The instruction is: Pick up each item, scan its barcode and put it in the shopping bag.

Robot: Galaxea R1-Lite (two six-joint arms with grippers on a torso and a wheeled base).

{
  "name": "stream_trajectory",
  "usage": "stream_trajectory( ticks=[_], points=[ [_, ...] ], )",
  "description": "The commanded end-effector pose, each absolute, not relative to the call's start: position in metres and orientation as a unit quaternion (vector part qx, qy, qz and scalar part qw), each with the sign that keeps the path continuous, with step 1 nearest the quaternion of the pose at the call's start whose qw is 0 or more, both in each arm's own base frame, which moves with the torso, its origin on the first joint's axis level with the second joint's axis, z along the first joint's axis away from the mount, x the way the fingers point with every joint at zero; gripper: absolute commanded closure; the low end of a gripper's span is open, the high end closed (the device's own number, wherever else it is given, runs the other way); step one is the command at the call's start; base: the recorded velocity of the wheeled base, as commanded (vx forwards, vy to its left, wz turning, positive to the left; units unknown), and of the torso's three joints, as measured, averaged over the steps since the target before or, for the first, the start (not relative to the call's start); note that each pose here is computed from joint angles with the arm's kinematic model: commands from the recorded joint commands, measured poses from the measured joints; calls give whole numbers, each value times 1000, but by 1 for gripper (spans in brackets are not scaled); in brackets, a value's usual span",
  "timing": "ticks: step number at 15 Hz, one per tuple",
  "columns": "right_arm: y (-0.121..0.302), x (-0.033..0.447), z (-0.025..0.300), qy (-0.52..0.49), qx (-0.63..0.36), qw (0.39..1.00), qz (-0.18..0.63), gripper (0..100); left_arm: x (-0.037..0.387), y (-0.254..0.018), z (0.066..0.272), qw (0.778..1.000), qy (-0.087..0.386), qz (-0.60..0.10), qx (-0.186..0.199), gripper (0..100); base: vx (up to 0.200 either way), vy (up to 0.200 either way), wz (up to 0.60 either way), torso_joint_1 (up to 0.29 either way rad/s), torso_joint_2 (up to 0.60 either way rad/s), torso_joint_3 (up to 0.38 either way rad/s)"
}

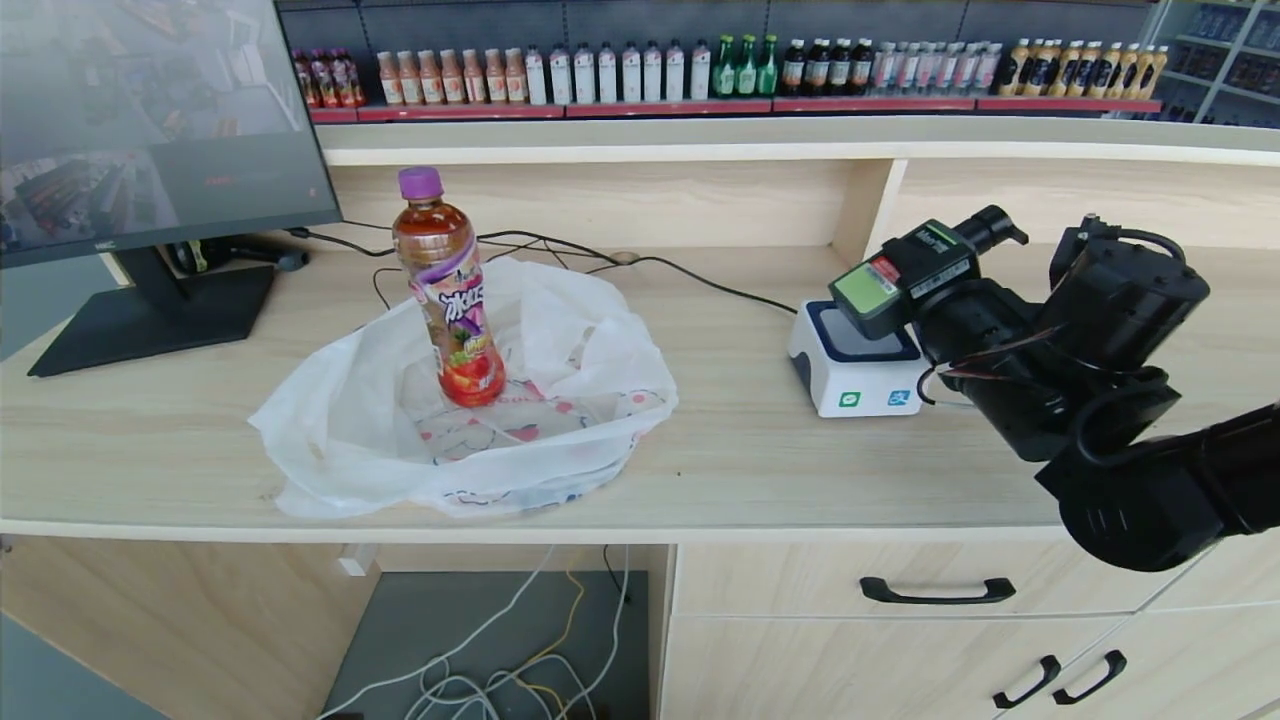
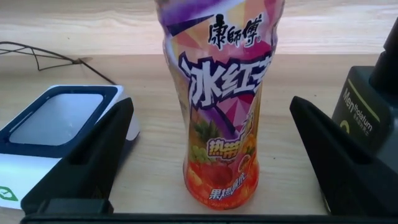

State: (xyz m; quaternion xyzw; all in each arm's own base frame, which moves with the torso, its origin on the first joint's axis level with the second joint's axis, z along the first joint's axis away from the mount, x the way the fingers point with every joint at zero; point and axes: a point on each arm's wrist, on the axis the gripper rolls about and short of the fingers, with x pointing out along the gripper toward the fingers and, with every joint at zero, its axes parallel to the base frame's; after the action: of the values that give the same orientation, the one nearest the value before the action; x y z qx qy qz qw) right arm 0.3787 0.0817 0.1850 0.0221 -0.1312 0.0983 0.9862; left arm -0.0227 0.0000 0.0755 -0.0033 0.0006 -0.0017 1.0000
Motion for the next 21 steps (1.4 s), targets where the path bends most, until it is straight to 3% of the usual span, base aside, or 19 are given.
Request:
stream_trajectory(
  ticks=[1, 11, 21],
  points=[
    [82, 382, 187, -130, 23, 986, 97, 0, -23, 0, 76, 1000, 1, -2, -4, 0, 0, 0, 0, 0, 0, 0],
    [82, 407, 183, -117, 32, 988, 94, 0, -23, 0, 76, 1000, 1, -2, -4, 0, 0, 0, 0, 0, 0, 0],
    [83, 426, 199, -134, 41, 986, 91, 0, -23, 0, 76, 1000, 1, -2, -3, 0, 0, 0, 0, 0, 0, 0]
  ],
)
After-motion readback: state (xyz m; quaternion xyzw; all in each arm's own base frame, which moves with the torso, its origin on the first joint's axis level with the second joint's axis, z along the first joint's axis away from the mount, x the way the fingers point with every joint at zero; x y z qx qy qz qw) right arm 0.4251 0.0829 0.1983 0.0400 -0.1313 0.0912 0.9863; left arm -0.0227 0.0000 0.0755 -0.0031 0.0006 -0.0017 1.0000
